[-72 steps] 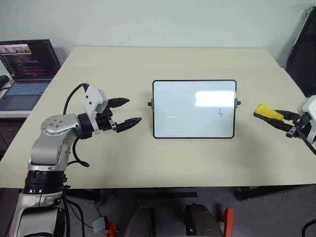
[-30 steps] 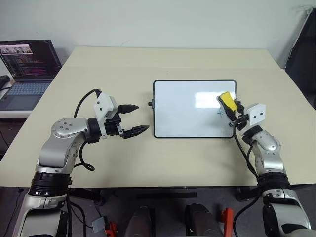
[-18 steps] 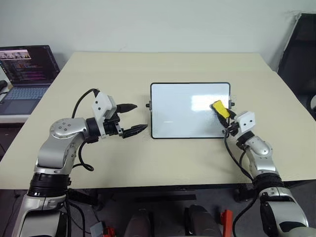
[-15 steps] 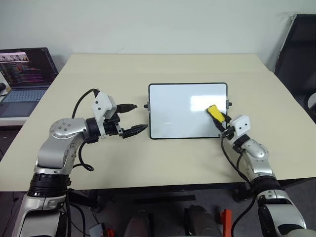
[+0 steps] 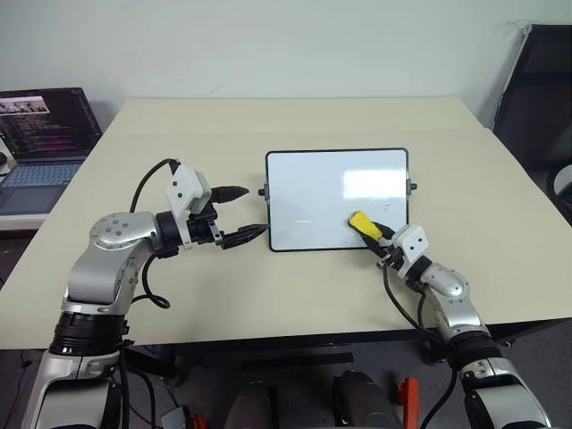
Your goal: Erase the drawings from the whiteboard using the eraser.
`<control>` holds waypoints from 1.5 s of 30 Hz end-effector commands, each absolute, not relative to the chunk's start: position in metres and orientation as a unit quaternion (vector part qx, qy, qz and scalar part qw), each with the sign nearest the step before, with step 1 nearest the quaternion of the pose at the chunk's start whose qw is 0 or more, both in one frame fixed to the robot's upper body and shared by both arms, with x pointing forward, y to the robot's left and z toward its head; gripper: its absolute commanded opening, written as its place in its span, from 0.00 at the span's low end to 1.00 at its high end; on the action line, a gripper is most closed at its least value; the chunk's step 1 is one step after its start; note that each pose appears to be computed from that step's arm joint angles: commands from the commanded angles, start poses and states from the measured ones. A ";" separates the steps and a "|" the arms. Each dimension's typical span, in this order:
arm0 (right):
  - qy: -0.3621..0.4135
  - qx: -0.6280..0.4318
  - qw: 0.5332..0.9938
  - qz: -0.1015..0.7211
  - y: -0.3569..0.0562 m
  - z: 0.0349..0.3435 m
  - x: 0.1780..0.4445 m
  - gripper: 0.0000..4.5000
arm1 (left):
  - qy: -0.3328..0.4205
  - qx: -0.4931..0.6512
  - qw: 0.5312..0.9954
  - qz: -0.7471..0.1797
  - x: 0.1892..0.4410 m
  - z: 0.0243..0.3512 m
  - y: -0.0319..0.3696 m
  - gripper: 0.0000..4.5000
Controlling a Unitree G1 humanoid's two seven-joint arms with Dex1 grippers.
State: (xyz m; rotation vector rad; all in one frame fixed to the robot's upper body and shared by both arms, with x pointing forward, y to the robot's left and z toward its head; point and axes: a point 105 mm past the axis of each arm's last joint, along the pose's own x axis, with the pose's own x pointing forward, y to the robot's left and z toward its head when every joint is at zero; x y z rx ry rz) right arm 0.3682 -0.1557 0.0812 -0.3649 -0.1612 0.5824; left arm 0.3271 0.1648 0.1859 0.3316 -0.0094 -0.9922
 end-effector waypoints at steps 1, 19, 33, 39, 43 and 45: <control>-0.029 -0.194 0.963 0.185 -0.205 0.069 0.379 0.24 | -0.030 0.167 0.864 -0.474 0.328 0.200 0.162 1.00; 0.014 -0.200 0.961 0.191 -0.216 0.050 0.370 0.24 | -0.037 0.166 0.860 -0.482 0.329 0.202 0.156 1.00; 0.044 -0.183 0.920 0.343 -0.151 0.038 0.342 0.24 | -0.040 0.162 0.858 -0.485 0.329 0.203 0.155 1.00; -0.053 -0.085 0.967 0.234 -0.222 0.136 0.346 0.24 | -0.059 0.135 0.842 -0.520 0.325 0.210 0.134 1.00; -0.124 0.006 0.981 0.149 -0.291 0.199 0.323 0.24 | -0.073 0.102 0.821 -0.556 0.319 0.210 0.106 1.00; -0.115 -0.008 0.988 0.105 -0.315 0.200 0.318 0.24 | -0.074 0.099 0.814 -0.568 0.318 0.207 0.098 1.00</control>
